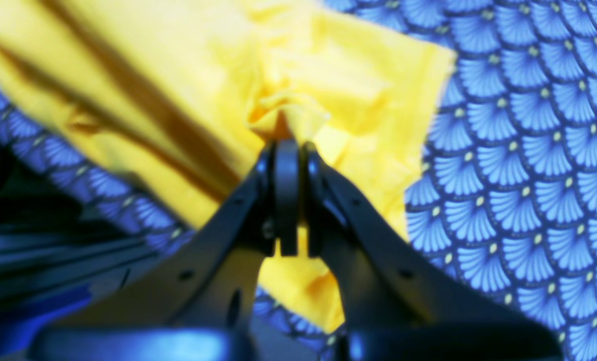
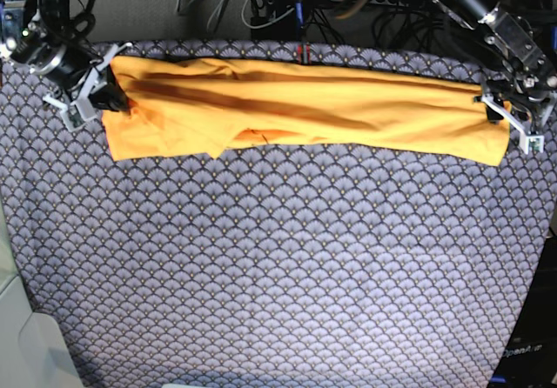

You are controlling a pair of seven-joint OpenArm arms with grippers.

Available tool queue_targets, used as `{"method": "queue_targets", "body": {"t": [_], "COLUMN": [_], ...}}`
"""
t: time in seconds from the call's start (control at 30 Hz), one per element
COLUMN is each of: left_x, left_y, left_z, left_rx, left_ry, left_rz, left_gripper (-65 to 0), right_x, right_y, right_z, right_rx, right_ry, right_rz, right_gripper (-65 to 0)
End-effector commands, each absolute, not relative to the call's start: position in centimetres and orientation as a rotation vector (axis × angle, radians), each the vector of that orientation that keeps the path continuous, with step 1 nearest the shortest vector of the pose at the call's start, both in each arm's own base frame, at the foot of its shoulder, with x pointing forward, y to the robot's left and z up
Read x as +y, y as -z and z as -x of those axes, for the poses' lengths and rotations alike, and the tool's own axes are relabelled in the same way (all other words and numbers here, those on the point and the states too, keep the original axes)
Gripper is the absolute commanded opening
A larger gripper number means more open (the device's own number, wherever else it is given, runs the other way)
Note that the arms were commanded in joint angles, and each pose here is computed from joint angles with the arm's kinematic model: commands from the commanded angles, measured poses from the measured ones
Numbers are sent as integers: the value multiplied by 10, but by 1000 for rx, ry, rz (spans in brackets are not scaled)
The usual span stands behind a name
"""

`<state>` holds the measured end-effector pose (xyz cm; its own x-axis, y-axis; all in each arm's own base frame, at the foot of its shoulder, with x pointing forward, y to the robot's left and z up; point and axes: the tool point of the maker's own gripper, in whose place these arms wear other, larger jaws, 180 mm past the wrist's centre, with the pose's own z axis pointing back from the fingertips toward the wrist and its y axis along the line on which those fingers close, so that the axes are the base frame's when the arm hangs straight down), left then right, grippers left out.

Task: Fold the T-shirt properly
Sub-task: 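Fold the sleeve end back onto the shirt with the right gripper, then hold the folded shirt ends with both grippers, adjusting the grip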

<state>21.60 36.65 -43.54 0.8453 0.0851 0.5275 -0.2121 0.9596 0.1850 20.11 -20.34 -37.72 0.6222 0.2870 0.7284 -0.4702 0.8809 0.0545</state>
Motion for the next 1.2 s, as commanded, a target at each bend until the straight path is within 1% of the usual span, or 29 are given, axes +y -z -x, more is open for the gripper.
{"method": "queue_targets", "body": {"t": [0.0, 0.27, 0.5, 0.57, 0.73, 0.8, 0.97, 1.17], "left_x": [372, 371, 371, 371, 371, 371, 371, 371], "left_y": [455, 455, 454, 454, 454, 454, 455, 455], "left_z": [-181, -181, -182, -182, -182, -182, -181, -181], "left_rx": [-358, -358, -360, -360, -360, -360, -358, -358], "left_ry": [-154, -153, -153, -153, -153, -153, -153, -153], "left_rz": [-282, -282, -282, -282, -282, -282, -282, -282], "left_gripper": [-276, -275, -275, -275, -275, -275, -275, -275], "right_x": [-209, -225, -226, -226, -220, -220, -207, -207], "right_y": [372, 394, 396, 399, 402, 402, 376, 362], "right_z": [-206, -212, -211, -208, -212, -211, -222, -231], "right_rx": [-809, -770, -762, -735, -698, -690, -754, -716], "right_ry": [-436, -369, -366, -369, -399, -404, -468, -530], "right_rz": [-245, -244, -243, -239, -239, -236, -222, -159], "right_gripper": [-650, -650, -646, -612, -494, -459, -448, -451]}}
